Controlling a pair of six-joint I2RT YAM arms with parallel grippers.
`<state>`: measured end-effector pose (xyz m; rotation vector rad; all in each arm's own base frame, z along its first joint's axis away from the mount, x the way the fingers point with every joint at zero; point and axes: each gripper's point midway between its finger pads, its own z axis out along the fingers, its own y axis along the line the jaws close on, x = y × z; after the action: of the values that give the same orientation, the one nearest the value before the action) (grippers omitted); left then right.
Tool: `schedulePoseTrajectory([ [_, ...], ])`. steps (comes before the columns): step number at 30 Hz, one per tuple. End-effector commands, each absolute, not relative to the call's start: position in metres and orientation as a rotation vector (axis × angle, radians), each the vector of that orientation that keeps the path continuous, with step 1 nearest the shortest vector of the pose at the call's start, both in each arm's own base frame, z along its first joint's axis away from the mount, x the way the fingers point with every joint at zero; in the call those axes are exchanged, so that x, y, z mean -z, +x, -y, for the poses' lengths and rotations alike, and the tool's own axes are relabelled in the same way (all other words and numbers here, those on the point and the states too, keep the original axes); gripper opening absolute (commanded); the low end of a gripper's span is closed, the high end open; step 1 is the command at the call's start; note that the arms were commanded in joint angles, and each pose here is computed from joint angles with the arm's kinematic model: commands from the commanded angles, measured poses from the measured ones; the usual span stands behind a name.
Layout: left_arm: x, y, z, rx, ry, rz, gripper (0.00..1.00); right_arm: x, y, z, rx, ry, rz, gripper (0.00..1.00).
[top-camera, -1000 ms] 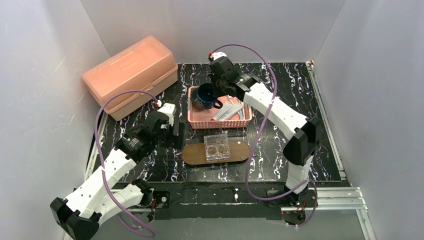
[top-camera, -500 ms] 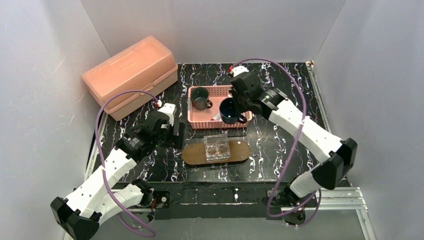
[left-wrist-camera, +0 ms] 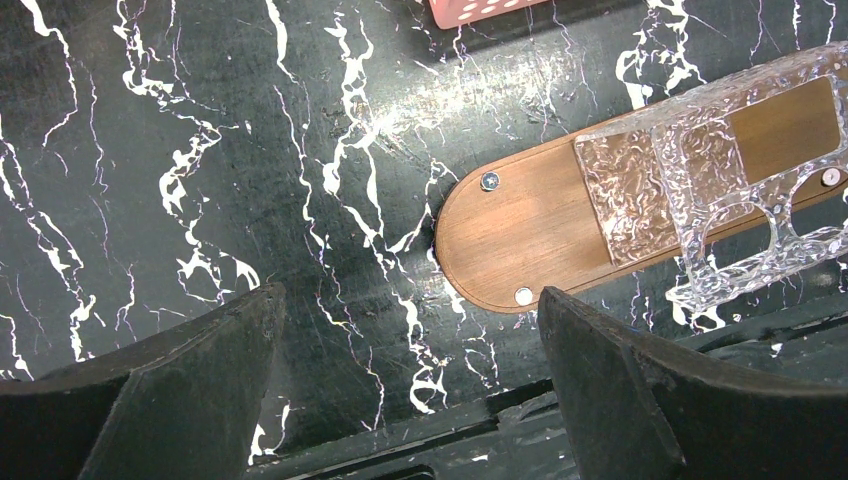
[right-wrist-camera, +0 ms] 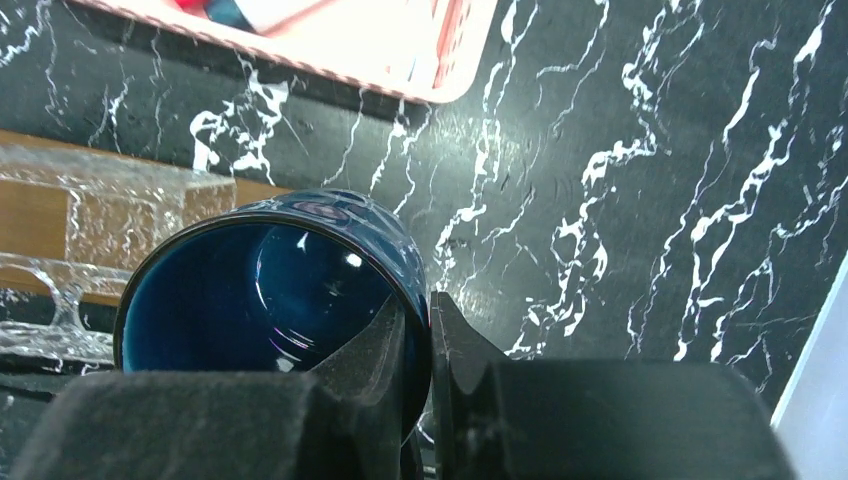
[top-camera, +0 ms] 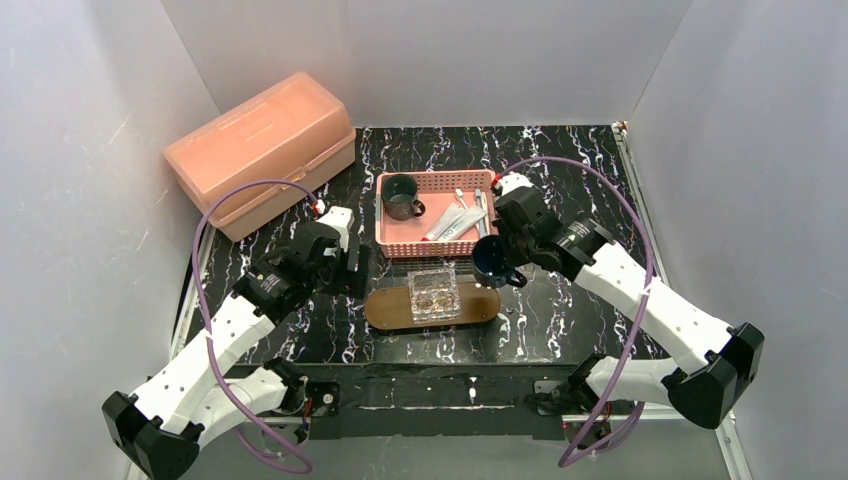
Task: Prepare toiletry sets of a toothbrush and toothpaste on the tray
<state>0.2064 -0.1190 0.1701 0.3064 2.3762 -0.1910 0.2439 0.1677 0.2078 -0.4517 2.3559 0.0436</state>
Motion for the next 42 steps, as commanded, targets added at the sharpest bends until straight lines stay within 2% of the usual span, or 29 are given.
schedulePoseTrajectory([
  [1, -0.175, 0.208, 0.118, 0.18, 0.316, -2.363, 0.98, -0.215, 0.237, -0.169, -0.145, -0.365, -2.321, 0.01],
  [13, -0.176, 0.207, 0.118, 0.186, 0.317, -2.361, 0.98, -0.162, 0.215, -0.171, -0.236, -0.319, -2.413, 0.01],
  [42, -0.177, 0.208, 0.12, 0.194, 0.319, -2.36, 0.98, -0.125, 0.23, -0.18, -0.196, -0.255, -2.436, 0.01],
])
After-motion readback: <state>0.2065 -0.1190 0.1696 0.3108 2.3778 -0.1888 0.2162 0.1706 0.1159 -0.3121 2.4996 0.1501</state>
